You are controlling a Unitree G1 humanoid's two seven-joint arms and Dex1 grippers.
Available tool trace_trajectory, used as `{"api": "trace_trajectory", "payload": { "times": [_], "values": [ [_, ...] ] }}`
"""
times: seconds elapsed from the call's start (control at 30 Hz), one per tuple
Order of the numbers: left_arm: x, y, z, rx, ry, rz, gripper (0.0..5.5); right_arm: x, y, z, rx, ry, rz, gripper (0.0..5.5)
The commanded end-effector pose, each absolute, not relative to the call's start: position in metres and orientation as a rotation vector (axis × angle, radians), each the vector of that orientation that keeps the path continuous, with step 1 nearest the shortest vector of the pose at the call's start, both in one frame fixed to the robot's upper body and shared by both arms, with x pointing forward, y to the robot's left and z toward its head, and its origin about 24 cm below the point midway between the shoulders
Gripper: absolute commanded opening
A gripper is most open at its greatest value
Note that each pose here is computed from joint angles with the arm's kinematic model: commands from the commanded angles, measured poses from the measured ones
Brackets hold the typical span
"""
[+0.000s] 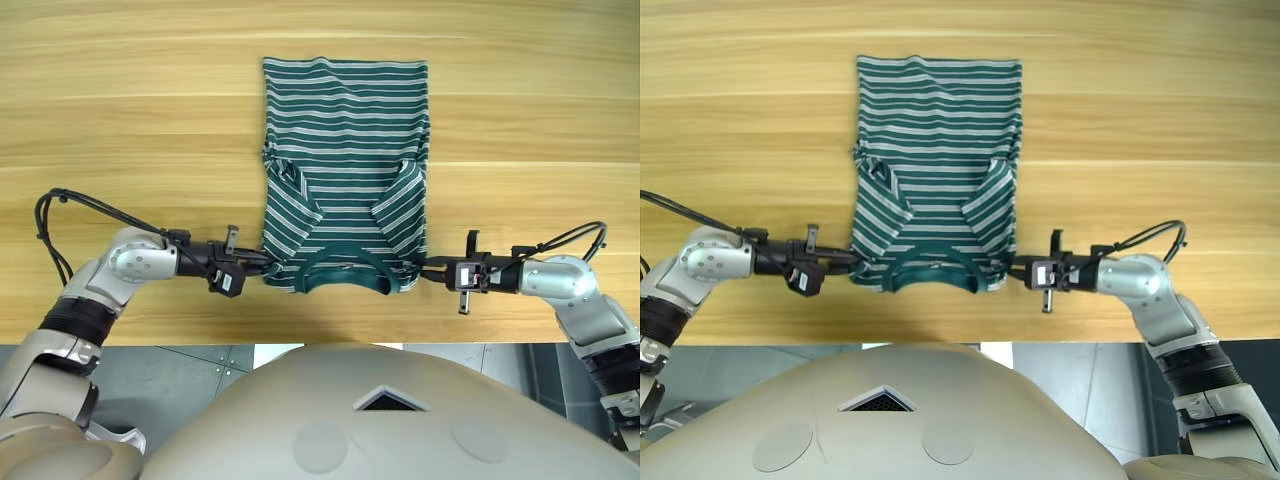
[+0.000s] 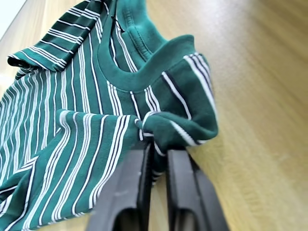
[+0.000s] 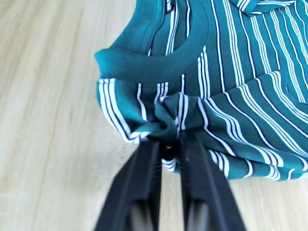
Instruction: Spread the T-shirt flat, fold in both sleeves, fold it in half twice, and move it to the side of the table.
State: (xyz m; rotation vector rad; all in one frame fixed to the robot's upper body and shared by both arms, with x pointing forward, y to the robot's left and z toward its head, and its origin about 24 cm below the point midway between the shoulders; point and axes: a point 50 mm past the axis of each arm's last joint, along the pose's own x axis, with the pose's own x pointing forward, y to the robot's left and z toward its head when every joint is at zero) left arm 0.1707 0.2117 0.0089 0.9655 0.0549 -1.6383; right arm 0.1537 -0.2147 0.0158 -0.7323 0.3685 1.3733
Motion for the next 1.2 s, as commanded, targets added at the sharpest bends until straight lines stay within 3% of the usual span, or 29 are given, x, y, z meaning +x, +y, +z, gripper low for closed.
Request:
{"api": "trace_trajectory", "payload": {
  "times": [0.03,0.33,0.67,1.07,1.2],
  "values": [
    [0.165,0.215,0.003,0.955,0.12,-1.676,0.02,0.15,-0.218,0.011,-0.754,0.427,1.382,0.0],
    [0.17,0.212,0.014,0.923,0.061,-1.638,0.02,0.152,-0.22,0.019,-0.749,0.403,1.375,0.0],
    [0.162,0.216,0.059,0.771,-0.069,-1.628,0.02,0.132,-0.229,0.066,-0.601,0.219,1.441,0.0],
    [0.144,0.219,0.079,0.584,-0.129,-1.678,0.02,0.119,-0.237,0.099,-0.525,0.082,1.448,0.0],
    [0.17,0.218,0.071,0.606,-0.102,-1.52,0.02,0.131,-0.242,0.089,-0.57,0.142,1.379,0.0]
  ]
}}
